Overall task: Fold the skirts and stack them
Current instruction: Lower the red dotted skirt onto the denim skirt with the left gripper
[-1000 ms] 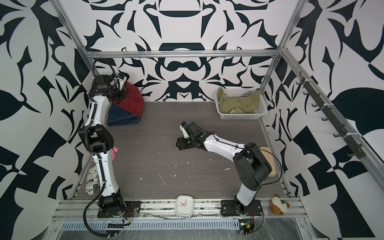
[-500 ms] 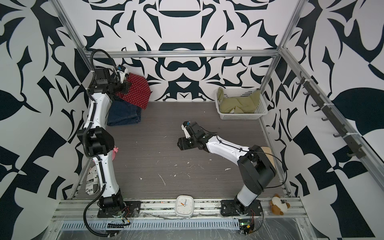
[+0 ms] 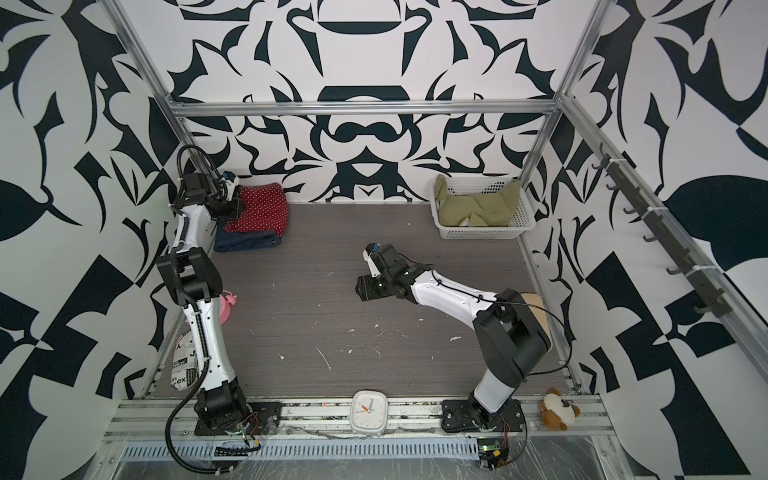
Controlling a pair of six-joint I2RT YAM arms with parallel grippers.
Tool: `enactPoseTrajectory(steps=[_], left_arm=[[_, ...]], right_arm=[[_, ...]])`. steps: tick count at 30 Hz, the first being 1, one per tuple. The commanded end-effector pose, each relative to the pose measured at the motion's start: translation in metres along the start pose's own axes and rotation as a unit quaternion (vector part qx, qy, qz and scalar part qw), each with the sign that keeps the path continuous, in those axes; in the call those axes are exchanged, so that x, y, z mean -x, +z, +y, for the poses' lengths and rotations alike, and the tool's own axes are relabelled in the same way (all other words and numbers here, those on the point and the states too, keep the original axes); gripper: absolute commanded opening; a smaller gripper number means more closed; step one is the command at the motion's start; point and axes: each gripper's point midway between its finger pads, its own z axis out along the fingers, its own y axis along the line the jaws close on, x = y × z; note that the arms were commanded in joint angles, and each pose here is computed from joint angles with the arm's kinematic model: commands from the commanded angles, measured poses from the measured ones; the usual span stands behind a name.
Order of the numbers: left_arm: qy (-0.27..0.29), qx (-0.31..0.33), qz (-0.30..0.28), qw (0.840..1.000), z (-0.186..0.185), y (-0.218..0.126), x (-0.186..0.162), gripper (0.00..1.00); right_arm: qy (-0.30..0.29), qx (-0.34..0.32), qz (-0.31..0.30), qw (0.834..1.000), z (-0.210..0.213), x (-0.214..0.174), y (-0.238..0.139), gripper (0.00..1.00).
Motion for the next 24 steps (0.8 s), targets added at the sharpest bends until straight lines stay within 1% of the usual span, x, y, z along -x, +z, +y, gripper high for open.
enactPoseTrajectory(steps=[1, 3, 6, 16, 21, 24], left_arm=[[0.038, 0.015, -0.033, 0.999, 0.001, -0.014, 0.031, 0.0], [0.023, 0.02, -0.029, 0.999, 0.007, -0.015, 0.028, 0.0], [0.016, 0.016, -0.026, 0.999, 0.002, -0.029, 0.035, 0.0], [0.024, -0.029, -0.087, 0.995, -0.056, -0.101, 0.102, 0.0], [0.032, -0.044, -0.094, 0.994, -0.076, -0.114, 0.114, 0.0], [0.023, -0.066, -0.093, 0.993, -0.085, -0.118, 0.114, 0.0]], right_arm=[[-0.011, 0.006, -0.018, 1.0, 0.014, 0.016, -0.006, 0.61], [-0.012, 0.007, -0.016, 1.0, 0.015, 0.015, -0.005, 0.61], [-0.015, 0.005, -0.012, 1.0, 0.016, 0.014, -0.004, 0.61], [-0.02, 0.013, -0.025, 0.999, 0.024, 0.015, -0.01, 0.6], [-0.022, 0.014, -0.03, 0.999, 0.024, 0.012, -0.015, 0.6], [-0.024, 0.015, -0.034, 0.999, 0.025, 0.011, -0.019, 0.6]])
